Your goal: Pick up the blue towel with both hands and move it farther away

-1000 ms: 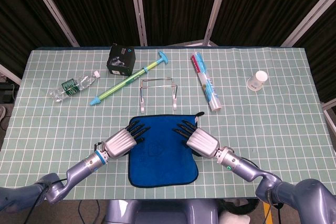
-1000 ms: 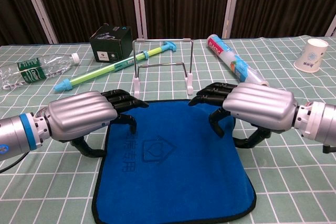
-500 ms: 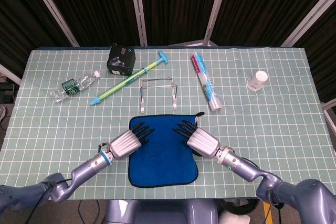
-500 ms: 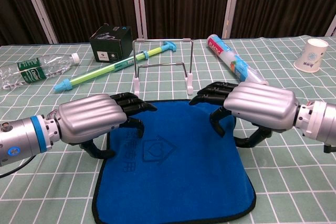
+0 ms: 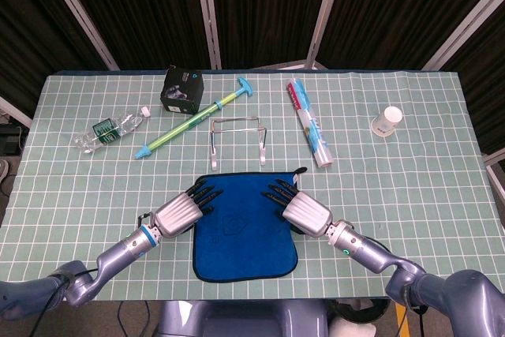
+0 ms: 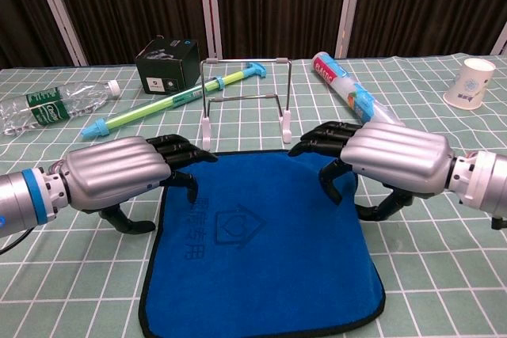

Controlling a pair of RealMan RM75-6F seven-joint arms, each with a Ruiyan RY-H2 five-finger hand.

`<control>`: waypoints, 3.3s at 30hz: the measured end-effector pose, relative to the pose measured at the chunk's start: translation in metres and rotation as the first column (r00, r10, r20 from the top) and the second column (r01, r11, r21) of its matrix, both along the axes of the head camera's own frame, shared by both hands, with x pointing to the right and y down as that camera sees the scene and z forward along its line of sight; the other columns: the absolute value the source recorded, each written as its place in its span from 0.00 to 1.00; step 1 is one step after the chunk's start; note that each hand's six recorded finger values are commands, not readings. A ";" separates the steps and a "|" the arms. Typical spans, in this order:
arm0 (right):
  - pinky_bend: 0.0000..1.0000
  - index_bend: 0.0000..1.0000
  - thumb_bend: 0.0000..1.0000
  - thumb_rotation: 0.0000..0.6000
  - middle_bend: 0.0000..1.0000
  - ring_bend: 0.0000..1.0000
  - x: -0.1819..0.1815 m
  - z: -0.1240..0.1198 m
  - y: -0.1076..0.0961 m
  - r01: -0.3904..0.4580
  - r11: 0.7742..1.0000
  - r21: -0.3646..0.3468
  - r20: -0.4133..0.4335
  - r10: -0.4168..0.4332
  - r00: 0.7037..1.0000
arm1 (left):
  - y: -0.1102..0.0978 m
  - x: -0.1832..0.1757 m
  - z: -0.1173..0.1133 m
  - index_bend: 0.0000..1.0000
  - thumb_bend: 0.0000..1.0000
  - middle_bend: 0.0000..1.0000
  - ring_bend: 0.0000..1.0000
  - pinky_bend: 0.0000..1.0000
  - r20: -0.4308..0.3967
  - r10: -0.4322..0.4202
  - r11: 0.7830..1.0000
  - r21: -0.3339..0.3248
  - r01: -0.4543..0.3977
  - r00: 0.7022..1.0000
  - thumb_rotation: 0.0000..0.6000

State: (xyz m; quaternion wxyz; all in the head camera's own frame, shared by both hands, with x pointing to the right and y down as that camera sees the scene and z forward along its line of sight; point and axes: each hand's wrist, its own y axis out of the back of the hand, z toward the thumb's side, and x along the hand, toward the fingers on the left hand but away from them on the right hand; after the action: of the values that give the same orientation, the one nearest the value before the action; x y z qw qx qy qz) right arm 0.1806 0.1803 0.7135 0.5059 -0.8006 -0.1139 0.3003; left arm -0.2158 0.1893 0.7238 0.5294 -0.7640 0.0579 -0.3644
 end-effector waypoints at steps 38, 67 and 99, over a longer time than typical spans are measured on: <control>0.00 0.63 0.43 1.00 0.08 0.00 0.007 -0.006 -0.001 -0.005 1.000 0.009 0.011 0.005 1.000 | 0.001 0.021 0.005 0.65 0.52 0.00 0.00 0.00 -0.047 -0.044 0.999 -0.032 0.042 0.998 1.00; 0.00 0.63 0.43 1.00 0.08 0.00 -0.037 -0.091 -0.088 -0.128 0.981 0.143 0.172 0.103 0.980 | -0.087 0.024 -0.095 0.71 0.55 0.00 0.00 0.00 -0.281 -0.257 0.953 0.084 0.290 0.925 1.00; 0.00 0.63 0.42 1.00 0.09 0.00 -0.098 -0.126 -0.228 -0.339 0.934 0.110 0.228 0.309 0.923 | -0.213 -0.008 -0.175 0.71 0.55 0.00 0.00 0.00 -0.385 -0.475 0.800 0.185 0.570 0.792 1.00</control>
State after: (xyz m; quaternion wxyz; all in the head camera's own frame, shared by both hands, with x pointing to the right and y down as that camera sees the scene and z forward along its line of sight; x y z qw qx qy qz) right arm 0.0827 -0.0476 0.5874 0.4924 -0.7578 -0.3188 0.2857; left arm -0.2239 -0.0241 0.5483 0.4962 -0.6790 0.4069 -0.3566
